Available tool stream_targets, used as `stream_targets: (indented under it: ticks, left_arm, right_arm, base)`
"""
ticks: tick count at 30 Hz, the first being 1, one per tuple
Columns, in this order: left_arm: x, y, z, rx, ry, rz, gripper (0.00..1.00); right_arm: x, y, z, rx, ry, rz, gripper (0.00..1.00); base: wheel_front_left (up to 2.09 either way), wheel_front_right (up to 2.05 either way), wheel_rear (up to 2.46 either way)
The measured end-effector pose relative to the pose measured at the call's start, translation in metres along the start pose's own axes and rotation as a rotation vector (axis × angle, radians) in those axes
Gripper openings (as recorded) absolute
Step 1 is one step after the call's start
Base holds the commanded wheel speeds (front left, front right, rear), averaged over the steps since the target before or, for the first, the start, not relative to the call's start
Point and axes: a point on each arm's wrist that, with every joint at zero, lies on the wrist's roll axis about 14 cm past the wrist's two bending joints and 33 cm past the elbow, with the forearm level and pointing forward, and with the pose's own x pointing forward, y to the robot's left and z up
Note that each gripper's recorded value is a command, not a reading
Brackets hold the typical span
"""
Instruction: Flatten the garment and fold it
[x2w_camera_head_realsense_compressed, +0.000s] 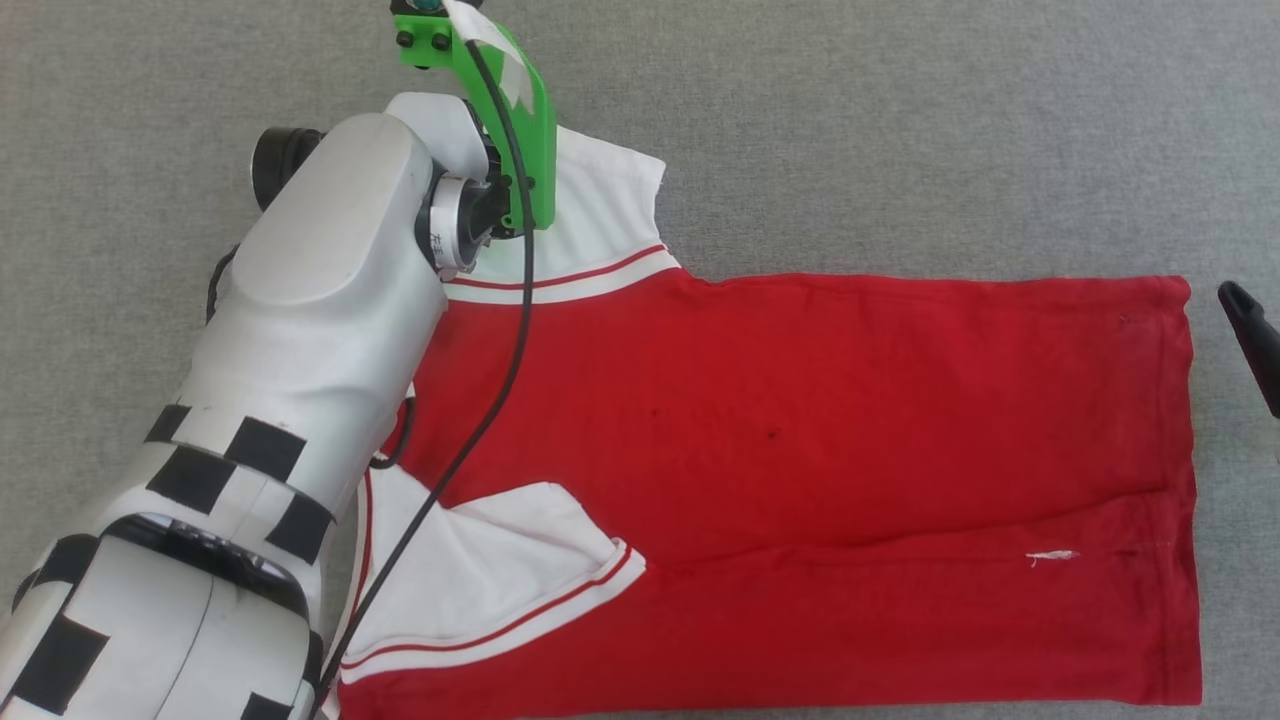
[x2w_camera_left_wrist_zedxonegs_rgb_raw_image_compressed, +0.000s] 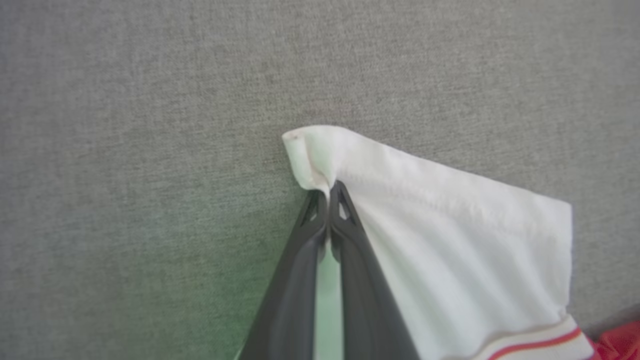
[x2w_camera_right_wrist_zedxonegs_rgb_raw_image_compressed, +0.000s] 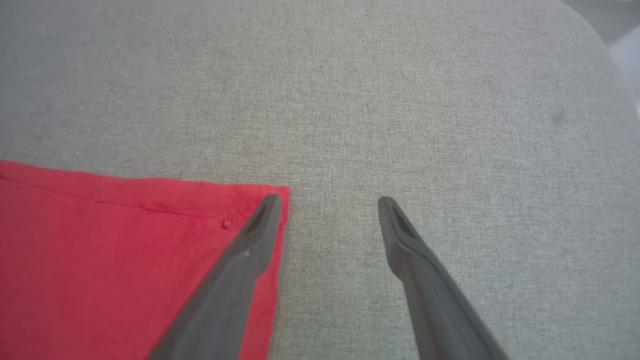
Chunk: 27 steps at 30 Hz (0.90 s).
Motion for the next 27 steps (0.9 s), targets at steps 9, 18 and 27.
stream_targets:
  ticks: [9, 18, 27]
  left_arm:
    - [-0.023, -0.008, 0.02, -0.013, -0.112, -0.059, 0.0]
    - [-0.024, -0.007, 0.015, -0.015, -0.133, -0.076, 0.0]
    - [-0.022, -0.001, 0.012, -0.071, -0.181, -0.091, 0.0]
  right_arm:
    - [-0.005, 0.008, -0.019, -0.085, 0.178, 0.012, 1.0]
    - [0.019, 0.032, -0.031, -0.224, 0.357, 0.057, 1.0]
    - [0.032, 0.04, -0.039, -0.263, 0.41, 0.09, 0.0]
  base:
    - [0.0, 0.0, 0.0]
    - [0.0, 0.0, 0.0]
    - [0.0, 0.0, 0.0]
